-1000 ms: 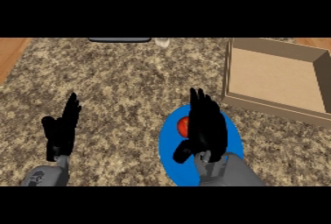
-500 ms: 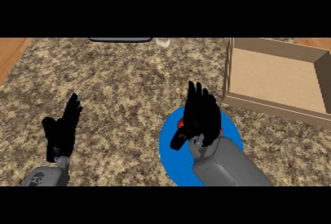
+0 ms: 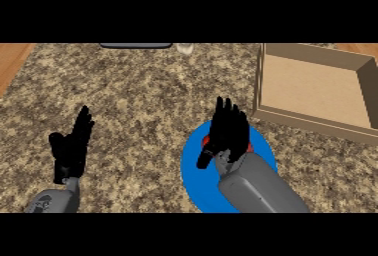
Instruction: Pick the tomato from the plate and place it in the cardboard box
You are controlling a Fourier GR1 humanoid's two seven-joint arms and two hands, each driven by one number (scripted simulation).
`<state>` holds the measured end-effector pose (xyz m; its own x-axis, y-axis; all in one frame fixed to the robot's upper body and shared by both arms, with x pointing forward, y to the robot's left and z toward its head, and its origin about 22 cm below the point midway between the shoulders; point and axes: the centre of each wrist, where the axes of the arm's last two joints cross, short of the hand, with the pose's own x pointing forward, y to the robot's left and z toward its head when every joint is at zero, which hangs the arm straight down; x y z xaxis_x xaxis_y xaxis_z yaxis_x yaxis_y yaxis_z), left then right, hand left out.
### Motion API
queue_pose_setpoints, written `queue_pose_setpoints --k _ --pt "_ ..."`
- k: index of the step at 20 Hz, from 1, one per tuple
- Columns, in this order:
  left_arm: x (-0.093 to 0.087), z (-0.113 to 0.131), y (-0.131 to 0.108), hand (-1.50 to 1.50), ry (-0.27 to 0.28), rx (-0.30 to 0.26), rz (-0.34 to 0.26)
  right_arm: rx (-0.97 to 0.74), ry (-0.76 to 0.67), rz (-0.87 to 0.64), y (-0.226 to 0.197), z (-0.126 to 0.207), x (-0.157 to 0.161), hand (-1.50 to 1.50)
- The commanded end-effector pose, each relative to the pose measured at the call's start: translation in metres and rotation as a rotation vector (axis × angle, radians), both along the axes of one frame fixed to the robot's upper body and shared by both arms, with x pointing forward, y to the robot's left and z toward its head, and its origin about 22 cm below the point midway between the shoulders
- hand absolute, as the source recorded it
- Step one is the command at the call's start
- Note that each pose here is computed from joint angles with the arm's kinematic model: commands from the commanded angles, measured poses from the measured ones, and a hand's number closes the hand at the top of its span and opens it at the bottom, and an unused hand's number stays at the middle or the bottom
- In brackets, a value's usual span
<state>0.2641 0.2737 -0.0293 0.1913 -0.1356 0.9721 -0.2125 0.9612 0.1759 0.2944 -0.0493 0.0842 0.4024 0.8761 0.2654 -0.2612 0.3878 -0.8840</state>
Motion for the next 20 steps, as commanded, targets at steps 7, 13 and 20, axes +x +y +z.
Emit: queue_pose_setpoints --k 7,13,20 --pt "-0.009 0.003 0.004 0.00 -0.004 0.005 0.014 -0.084 0.114 -0.173 -0.002 -0.018 0.006 -1.50" --pt "-0.008 -0.009 0.001 0.00 0.004 0.003 0.000 -0.069 0.132 -0.167 -0.002 -0.034 0.008 -1.50" --pt "0.011 0.011 0.006 0.00 -0.004 0.006 0.004 -0.066 0.140 -0.157 0.003 -0.042 0.014 -1.50"
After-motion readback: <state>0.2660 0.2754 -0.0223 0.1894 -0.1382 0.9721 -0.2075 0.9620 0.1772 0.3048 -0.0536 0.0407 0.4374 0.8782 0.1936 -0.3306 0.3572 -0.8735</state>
